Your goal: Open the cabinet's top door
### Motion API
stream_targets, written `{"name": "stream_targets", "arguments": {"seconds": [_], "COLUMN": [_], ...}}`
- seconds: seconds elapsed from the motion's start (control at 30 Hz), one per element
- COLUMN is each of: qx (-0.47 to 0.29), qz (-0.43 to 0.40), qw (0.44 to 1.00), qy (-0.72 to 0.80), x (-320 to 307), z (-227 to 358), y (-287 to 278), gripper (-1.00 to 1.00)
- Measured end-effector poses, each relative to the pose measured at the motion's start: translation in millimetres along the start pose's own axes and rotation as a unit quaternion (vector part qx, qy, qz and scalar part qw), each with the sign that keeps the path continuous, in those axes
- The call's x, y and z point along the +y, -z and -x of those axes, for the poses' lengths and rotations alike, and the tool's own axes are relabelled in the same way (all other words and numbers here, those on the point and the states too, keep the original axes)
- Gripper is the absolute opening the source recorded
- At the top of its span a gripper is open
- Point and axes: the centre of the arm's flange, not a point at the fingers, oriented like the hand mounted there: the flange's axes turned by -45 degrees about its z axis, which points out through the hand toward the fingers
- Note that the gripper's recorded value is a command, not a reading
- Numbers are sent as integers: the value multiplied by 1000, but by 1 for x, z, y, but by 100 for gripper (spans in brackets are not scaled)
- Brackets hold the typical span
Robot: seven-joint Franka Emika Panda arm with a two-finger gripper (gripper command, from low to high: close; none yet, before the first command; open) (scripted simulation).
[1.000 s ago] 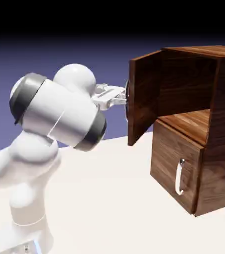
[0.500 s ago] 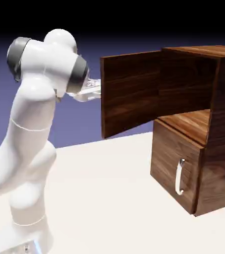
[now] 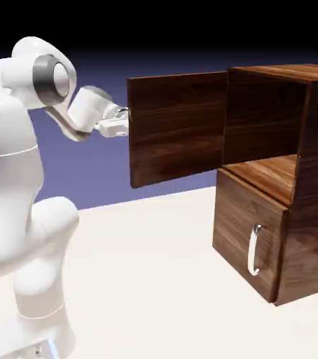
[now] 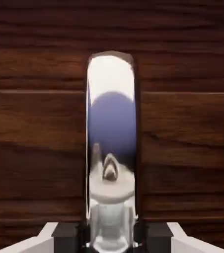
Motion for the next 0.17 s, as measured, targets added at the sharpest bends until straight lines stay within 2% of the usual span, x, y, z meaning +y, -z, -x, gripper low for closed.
{"name": "stream_targets", "arguments": {"seconds": [0.13,0.17], "qx": [0,0], "qz": [-35,-44], "qw": [999,999], "qy": [0,0], "x": [11,14], "z": [0,0], "y": [18,22], "gripper": [-100,100]}}
